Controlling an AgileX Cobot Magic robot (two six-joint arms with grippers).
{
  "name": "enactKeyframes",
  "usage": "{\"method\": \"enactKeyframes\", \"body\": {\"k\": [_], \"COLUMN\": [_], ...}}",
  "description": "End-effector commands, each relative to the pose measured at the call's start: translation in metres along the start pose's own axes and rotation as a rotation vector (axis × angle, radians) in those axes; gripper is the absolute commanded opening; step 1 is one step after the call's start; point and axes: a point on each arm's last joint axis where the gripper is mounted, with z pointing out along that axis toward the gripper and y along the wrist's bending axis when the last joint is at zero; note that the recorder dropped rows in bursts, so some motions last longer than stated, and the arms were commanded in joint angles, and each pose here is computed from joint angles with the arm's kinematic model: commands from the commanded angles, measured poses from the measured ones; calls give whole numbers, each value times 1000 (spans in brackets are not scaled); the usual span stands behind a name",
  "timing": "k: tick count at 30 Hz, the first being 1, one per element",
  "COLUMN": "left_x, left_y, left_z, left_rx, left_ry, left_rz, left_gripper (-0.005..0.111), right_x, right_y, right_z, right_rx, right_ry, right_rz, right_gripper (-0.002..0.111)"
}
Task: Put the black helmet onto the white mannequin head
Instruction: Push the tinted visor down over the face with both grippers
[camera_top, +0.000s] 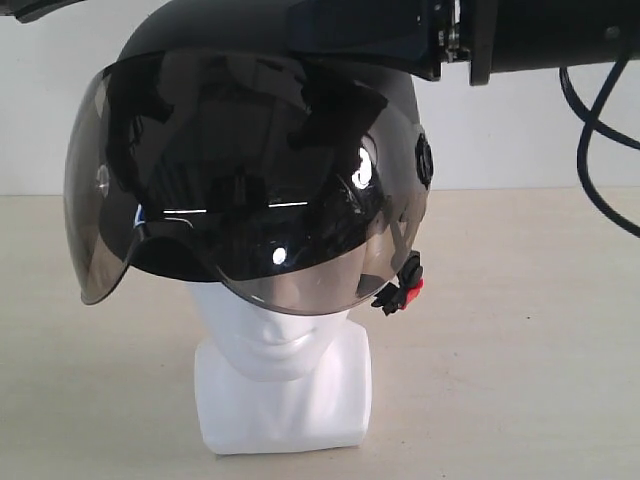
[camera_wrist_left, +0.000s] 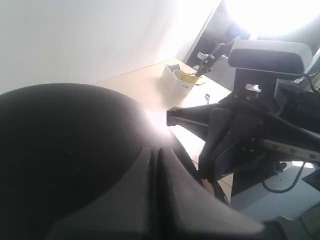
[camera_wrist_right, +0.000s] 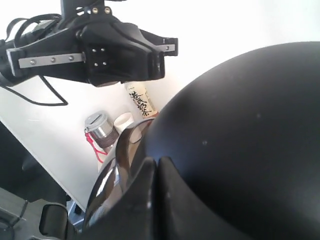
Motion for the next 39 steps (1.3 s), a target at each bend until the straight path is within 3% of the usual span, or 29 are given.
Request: {"method": "enactKeyframes", "body": {"k": [1,13,21,39], "left_x": [-7,11,15,20], "left_y": [4,9,19,28], "left_z": [4,15,19,23], "left_rx": [22,0,-4,-4], "left_ry": [-16,157,176,188], "left_rz": [6,45,7,-37], "left_gripper": [4,4,4,4], "right_x": [-1,1,1,20], "right_y": [-3,1,3,6], "right_z": [4,17,17,16], "right_rx": [14,64,43,6], "right_ry": [-42,-41,-39,160], "right_rz": [-13,-56,-55,-17], "right_gripper": [0,0,0,0]}}
